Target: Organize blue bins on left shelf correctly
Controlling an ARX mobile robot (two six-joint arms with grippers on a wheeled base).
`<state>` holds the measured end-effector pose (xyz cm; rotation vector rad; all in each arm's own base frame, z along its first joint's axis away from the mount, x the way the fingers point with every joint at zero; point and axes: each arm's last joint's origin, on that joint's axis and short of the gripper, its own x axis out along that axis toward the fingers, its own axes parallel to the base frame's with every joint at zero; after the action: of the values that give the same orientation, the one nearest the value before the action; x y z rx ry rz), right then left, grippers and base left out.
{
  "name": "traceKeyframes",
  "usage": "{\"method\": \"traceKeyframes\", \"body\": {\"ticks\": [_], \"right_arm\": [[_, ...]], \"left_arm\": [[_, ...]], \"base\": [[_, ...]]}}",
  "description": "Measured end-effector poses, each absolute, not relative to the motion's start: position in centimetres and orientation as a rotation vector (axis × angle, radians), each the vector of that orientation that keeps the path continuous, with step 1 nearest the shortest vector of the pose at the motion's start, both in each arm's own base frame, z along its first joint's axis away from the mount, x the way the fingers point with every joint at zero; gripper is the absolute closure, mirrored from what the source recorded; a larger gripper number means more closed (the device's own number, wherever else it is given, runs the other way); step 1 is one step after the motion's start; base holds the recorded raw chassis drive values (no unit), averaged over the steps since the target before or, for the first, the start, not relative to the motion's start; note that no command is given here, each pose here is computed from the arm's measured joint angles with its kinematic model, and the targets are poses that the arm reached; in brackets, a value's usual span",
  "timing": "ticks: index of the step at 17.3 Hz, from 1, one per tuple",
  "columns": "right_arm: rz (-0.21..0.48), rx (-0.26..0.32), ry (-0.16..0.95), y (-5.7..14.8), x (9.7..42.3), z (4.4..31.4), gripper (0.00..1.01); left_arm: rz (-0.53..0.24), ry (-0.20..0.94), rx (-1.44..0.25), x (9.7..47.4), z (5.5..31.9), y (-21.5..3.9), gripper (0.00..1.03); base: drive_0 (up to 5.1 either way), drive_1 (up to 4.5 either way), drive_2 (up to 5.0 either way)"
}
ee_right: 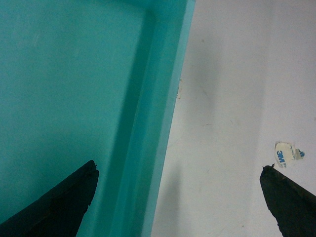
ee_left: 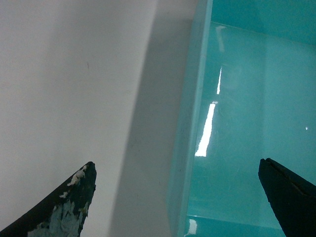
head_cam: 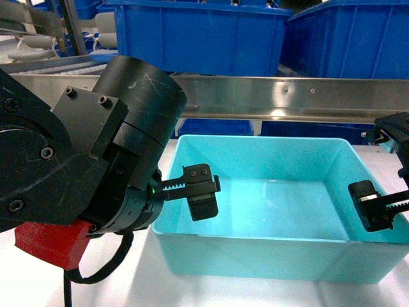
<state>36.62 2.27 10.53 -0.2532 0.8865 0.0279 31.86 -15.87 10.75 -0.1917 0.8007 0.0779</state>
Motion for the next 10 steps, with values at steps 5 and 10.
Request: {"method": "traceKeyframes", "body": {"ticks": [5, 10], "right_arm": [[0.069, -0.227, 0.862, 2.39, 36.87, 10.26, 0.03], [0.069, -0.226, 0.866, 2.38, 36.75, 10.16, 0.38]], "left_arm": [[0.096, 0.852, -0.191, 31.77, 9.57, -16.1, 0.05], [0.095, 0.851, -0.191, 31.79, 9.6, -16.11, 0.45]], "base": [[0.0, 0.0, 0.0], [0.0, 0.0, 0.0]]}}
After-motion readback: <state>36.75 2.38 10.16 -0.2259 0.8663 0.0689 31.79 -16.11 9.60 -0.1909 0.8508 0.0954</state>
